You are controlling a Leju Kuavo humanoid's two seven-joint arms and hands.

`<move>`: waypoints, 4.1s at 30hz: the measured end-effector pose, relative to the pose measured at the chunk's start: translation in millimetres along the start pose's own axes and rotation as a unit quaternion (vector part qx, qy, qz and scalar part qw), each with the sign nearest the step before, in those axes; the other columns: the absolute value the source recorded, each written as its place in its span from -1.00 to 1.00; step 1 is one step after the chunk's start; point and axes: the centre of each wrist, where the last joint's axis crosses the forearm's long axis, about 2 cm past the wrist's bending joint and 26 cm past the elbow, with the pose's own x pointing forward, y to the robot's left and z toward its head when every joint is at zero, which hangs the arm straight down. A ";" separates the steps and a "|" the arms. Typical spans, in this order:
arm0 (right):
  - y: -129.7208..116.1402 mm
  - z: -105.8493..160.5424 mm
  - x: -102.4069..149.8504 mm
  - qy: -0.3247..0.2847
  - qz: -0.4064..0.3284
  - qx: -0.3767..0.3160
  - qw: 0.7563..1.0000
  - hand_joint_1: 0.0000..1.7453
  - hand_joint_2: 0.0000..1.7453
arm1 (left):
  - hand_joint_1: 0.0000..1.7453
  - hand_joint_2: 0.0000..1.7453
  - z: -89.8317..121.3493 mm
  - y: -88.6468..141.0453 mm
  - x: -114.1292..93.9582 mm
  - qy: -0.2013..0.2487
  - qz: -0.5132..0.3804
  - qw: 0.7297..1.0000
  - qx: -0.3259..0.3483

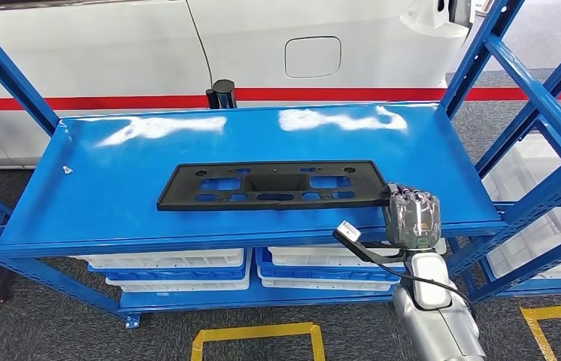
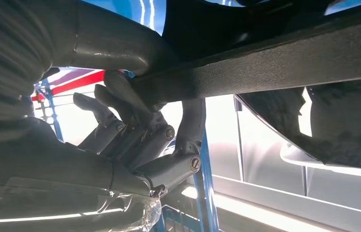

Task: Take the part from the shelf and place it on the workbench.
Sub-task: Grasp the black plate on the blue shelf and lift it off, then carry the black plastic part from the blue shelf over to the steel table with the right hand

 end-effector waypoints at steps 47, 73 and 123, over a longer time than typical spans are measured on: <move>-21.1 -6.7 -2.6 0.112 -0.648 -0.091 0.748 1.00 1.00 | -1.00 1.00 2.7 -4.3 -3.7 0.033 0.021 0.999 0.032; -27.9 -1.5 -3.2 0.102 -0.706 -0.105 0.693 1.00 1.00 | -1.00 1.00 3.1 -5.4 -3.8 0.030 0.014 0.999 0.030; -67.7 -2.9 0.7 0.075 -0.811 -0.218 0.538 1.00 1.00 | -1.00 1.00 8.9 -17.6 -6.9 0.036 0.018 0.998 0.052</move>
